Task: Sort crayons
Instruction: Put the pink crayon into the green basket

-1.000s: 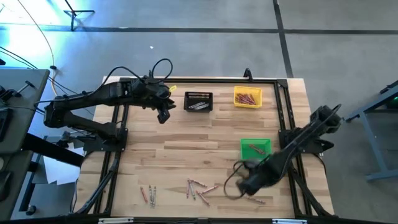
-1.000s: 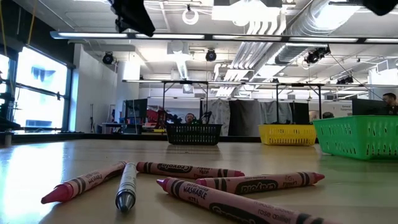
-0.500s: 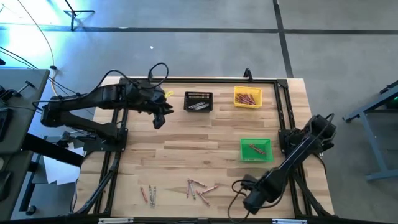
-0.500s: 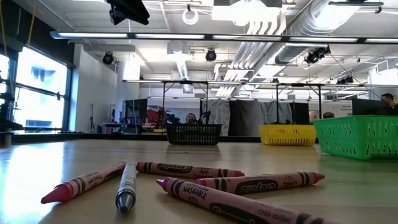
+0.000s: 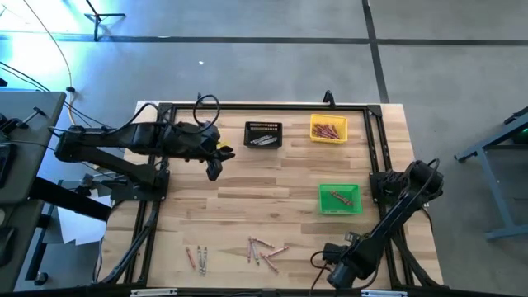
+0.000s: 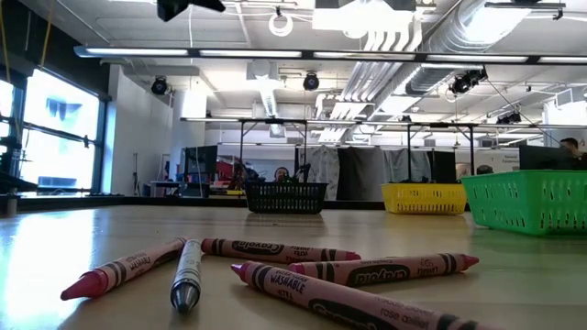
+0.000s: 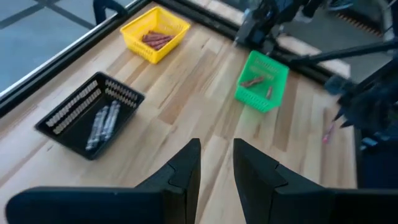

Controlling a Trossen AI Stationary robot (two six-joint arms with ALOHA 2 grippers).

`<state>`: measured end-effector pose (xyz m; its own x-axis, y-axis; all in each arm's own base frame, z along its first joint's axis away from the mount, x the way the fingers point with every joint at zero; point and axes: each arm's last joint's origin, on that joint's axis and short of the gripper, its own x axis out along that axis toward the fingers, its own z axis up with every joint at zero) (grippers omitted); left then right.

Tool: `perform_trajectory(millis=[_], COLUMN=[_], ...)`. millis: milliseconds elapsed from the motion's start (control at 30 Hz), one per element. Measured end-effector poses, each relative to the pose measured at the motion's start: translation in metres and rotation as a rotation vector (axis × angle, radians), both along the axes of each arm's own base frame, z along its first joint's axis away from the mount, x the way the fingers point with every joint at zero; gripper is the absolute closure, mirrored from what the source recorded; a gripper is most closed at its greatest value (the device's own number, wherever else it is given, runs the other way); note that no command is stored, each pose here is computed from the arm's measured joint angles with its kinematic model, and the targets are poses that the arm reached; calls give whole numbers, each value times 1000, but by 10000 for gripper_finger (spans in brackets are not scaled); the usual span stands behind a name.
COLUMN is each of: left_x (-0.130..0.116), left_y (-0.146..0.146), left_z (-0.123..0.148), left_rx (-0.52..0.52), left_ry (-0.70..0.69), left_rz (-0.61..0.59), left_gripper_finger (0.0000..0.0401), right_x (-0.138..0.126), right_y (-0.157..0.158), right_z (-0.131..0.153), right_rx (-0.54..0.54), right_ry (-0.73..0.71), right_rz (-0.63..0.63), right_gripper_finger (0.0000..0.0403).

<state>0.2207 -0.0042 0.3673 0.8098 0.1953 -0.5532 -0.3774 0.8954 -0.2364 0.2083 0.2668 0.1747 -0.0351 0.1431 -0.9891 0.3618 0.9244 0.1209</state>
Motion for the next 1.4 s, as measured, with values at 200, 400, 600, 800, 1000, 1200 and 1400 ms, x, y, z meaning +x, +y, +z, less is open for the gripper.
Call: perform_trajectory(millis=[200,400,600,800,1000,1200,1400], left_x=[2,2,1,0,-1,-1,-1], left_y=[-13,-23,-30,-33,-36,-36,-36], left_z=[4,7,7,7,7,7,7], left_rx=[-7,-18,-9,-4,-5,-4,-2], left_ry=[-63,-100,-110,-112,-112,-112,-111], left_rz=[12,19,31,25,13,13,11], left_gripper_finger=[321,321,321,321,321,321,321], right_x=[1,4,7,9,13,22,29], right_y=[3,4,9,11,10,4,-2], right_z=[-13,-20,-26,-36,-42,-43,-44], right_rx=[-37,-53,-37,-51,-49,-16,27], right_ry=[5,-17,-34,-24,-17,11,50], right_rz=[53,66,75,119,115,61,56], right_gripper_finger=[320,320,320,320,320,352,388])
